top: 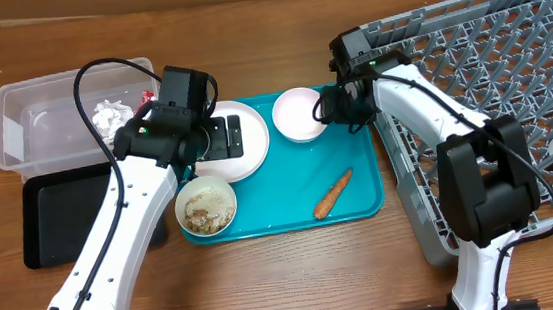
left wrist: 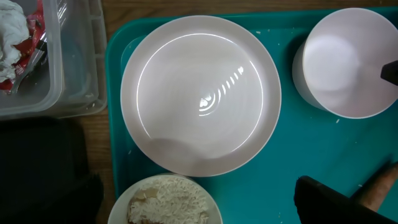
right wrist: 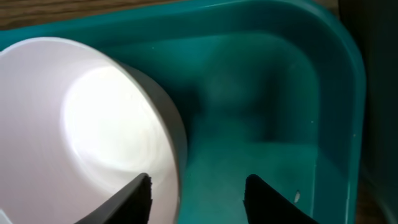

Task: Sort waste into correct bins and load items into the dishwasher
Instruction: 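Reach the right gripper to the pink bowl on the teal tray, then grasp the pink bowl rim with the right gripper and lift, then carry the pink bowl right over the dish rack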

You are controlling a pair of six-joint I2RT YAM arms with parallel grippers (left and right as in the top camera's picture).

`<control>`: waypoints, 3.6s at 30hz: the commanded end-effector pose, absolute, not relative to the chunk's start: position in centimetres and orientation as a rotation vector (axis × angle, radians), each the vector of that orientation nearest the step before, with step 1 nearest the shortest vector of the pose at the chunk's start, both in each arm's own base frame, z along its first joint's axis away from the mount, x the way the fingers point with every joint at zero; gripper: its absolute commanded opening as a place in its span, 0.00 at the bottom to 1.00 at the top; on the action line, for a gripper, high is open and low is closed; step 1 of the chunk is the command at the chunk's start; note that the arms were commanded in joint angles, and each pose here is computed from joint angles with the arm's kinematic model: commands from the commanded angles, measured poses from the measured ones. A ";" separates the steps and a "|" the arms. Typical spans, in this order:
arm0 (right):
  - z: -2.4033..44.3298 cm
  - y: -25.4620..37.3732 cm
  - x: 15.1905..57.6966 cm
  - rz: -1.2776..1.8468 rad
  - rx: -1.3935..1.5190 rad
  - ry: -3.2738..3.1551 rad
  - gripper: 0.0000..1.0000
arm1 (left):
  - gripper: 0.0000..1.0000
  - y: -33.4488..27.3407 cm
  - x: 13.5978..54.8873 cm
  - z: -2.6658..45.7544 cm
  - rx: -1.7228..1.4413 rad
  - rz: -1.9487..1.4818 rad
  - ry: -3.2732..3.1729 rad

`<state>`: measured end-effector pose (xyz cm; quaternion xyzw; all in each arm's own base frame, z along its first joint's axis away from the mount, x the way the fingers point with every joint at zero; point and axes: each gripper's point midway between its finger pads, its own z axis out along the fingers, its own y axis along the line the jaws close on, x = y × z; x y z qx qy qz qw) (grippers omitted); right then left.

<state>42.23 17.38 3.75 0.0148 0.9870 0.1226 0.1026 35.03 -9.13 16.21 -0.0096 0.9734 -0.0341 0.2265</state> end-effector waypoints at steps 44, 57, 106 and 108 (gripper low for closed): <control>26.8 -3.7 45.3 -0.698 0.433 2.177 0.04 | 1.00 -8.7 35.1 16.8 -0.064 -0.085 2.670; 32.2 -24.9 41.9 -1.275 1.009 1.640 0.04 | 1.00 -8.8 35.4 16.9 -0.050 -0.081 2.660; 19.7 -20.3 46.9 -1.090 0.696 2.149 0.66 | 1.00 -8.8 35.3 16.9 -0.030 -0.079 2.664; 21.1 -19.5 46.6 -1.004 0.676 2.165 0.67 | 1.00 -8.8 35.3 16.9 -0.030 -0.080 2.664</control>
